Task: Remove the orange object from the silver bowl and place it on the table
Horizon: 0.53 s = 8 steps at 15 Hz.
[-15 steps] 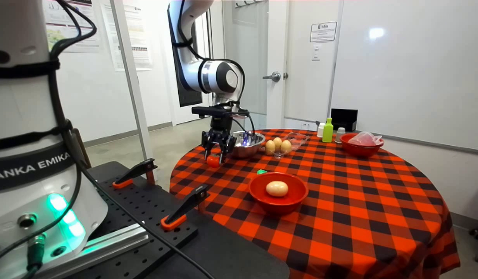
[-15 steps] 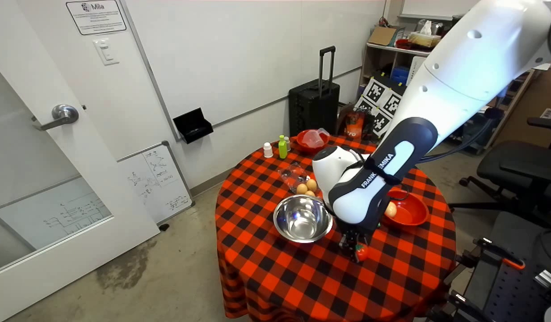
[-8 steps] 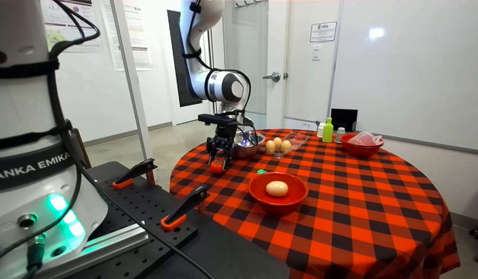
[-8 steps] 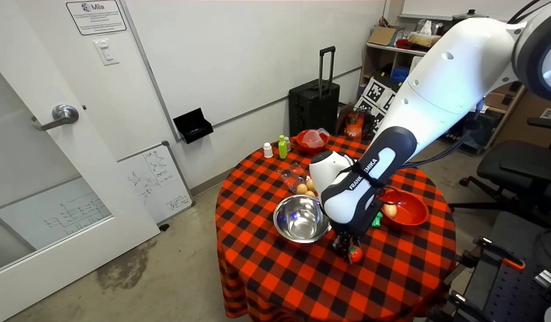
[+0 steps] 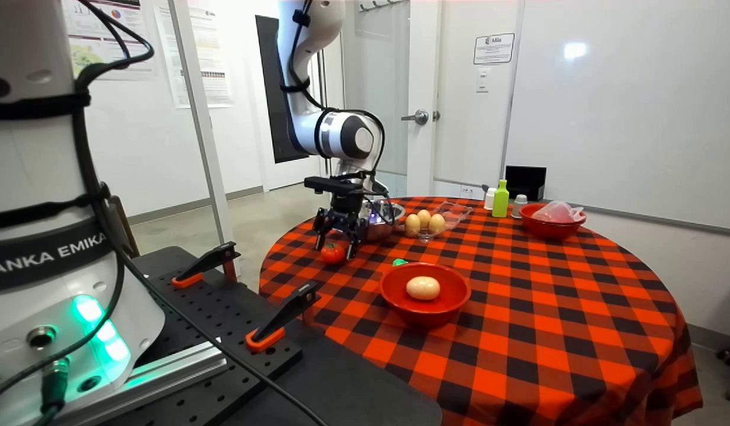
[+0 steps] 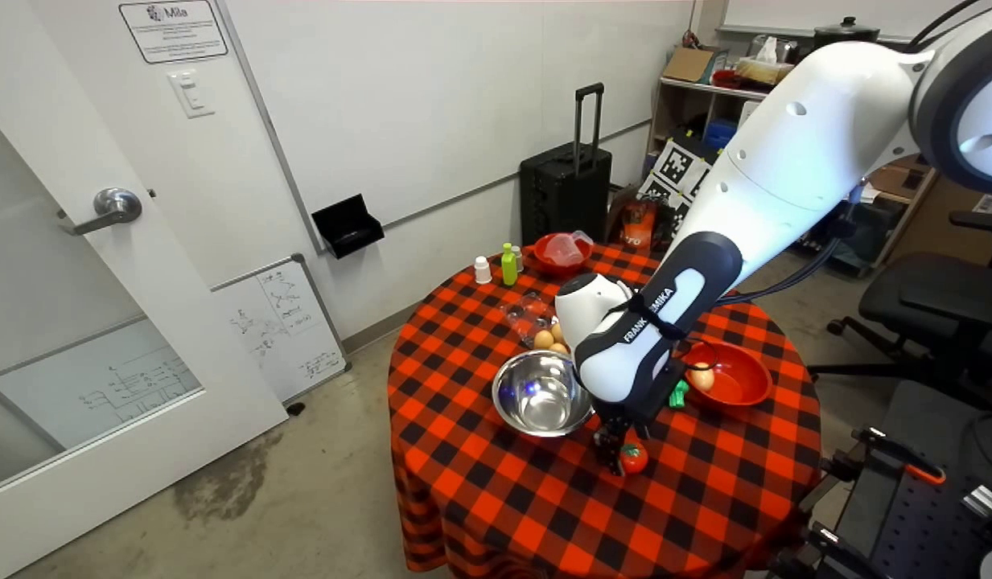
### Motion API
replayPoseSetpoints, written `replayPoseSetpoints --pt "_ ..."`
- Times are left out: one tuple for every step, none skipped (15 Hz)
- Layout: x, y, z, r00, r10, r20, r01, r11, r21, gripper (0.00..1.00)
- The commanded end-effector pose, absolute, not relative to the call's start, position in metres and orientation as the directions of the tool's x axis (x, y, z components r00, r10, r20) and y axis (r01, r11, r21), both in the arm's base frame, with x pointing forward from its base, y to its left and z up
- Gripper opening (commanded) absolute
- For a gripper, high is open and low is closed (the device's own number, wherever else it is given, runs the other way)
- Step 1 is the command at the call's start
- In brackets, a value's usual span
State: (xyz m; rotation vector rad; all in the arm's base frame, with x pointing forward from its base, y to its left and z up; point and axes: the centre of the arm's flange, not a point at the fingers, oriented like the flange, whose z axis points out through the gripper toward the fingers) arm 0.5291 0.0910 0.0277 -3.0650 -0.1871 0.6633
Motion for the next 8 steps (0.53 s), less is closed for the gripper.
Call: replayPoseSetpoints --pt "0.524 0.096 0.044 0.911 0.100 -0.400 0.100 -0.995 -0.022 1.00" --pt "0.523 0.097 0.052 0.914 0.099 -0.394 0.100 -0.995 -0.017 1.00" --pt "0.523 0.099 0.062 0.917 0.100 -0.387 0.103 -0.995 -0.012 1.00" --pt "0.522 0.100 0.071 0.920 0.102 -0.378 0.108 -0.994 -0.008 1.00" --pt "0.521 0.102 0.081 0.924 0.103 -0.370 0.110 -0.994 0.000 1.00" --pt "0.520 0.104 0.091 0.925 0.103 -0.365 0.112 -0.994 0.005 1.00" --pt "0.519 0.105 0.103 0.927 0.103 -0.360 0.115 -0.993 0.012 1.00" --pt "0.517 0.107 0.113 0.929 0.102 -0.354 0.116 -0.993 0.018 1.00"
